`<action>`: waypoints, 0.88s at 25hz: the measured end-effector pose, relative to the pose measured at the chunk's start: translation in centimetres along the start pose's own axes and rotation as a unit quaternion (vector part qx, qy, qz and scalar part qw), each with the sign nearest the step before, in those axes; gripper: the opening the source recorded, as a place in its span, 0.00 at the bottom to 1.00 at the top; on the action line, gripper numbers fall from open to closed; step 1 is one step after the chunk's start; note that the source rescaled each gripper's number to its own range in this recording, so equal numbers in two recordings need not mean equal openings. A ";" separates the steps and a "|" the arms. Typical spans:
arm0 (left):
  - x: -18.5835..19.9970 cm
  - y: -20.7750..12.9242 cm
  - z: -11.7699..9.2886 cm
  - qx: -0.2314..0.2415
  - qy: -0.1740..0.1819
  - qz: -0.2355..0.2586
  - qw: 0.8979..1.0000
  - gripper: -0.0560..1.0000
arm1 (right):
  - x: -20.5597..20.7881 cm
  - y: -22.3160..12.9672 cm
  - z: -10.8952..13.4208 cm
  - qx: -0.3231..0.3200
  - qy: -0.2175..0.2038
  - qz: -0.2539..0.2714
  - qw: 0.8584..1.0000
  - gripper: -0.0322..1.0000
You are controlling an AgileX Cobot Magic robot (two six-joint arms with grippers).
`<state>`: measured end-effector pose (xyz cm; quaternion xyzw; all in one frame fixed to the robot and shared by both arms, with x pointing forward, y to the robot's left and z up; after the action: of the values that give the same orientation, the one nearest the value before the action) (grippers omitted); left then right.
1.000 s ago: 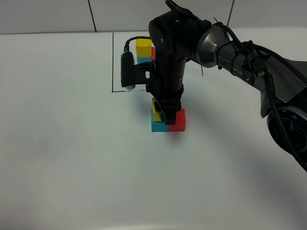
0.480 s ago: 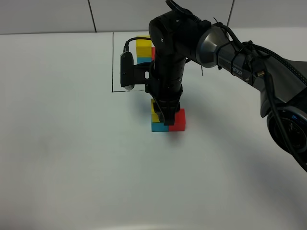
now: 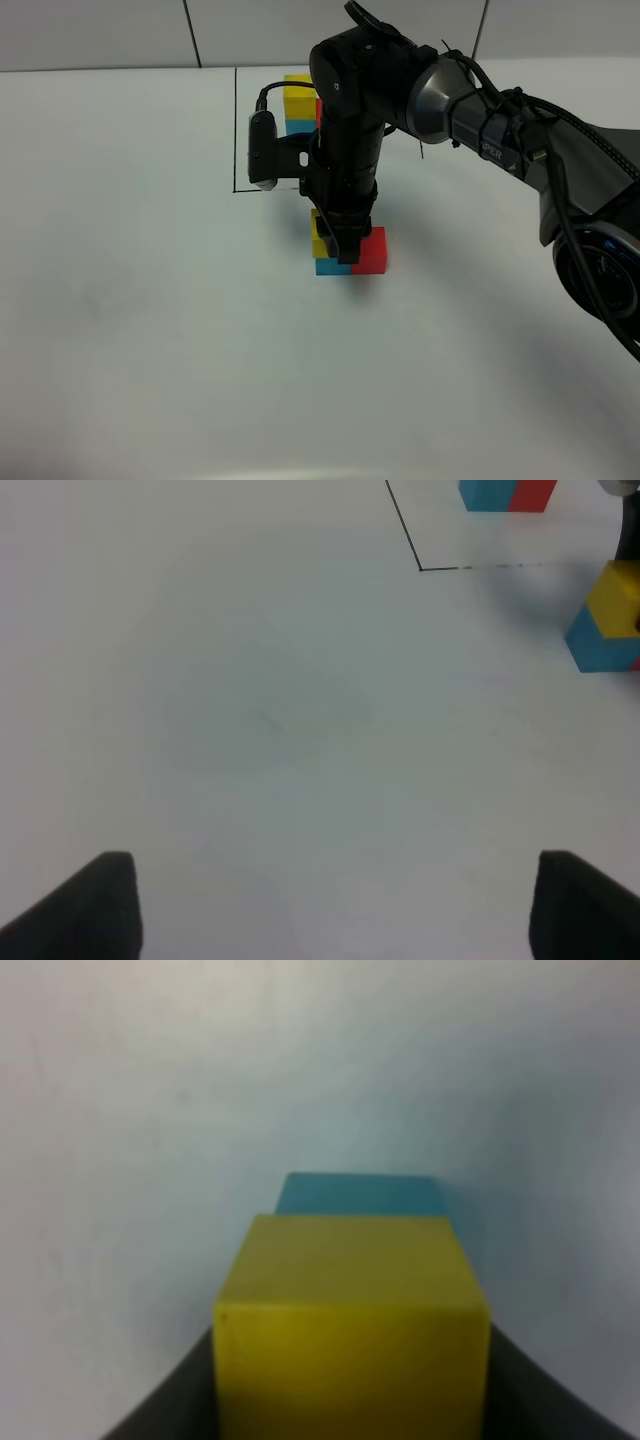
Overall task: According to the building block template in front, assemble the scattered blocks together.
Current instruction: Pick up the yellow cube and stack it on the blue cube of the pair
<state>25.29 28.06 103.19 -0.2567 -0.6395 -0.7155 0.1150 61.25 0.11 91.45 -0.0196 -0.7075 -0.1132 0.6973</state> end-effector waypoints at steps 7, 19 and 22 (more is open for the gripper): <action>0.0 0.0 0.0 0.000 0.000 0.000 1.000 0.97 | 0.0 0.1 -0.1 -0.002 -0.002 -0.002 1.000 0.05; 0.0 0.0 0.0 0.000 0.000 0.000 1.000 0.97 | 0.0 0.0 -0.1 -0.003 -0.004 0.000 1.000 0.05; 0.0 0.0 0.0 0.000 0.000 0.000 1.000 0.97 | 0.0 0.0 -0.1 -0.003 -0.004 0.000 1.000 0.05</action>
<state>25.29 28.06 103.19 -0.2567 -0.6395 -0.7155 0.1150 61.37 0.09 91.41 -0.0222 -0.7103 -0.1149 0.6941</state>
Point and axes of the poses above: a point on each arm's last joint axis where the gripper is mounted, x pointing back along that axis away from the gripper, z along the wrist's bending axis when the last joint is at zero, y = z × x, the point moved 3 cm from there along -x, pointing out along that axis toward the gripper, and after that the axes turned 11 degrees about -x, right-handed, at the moved point
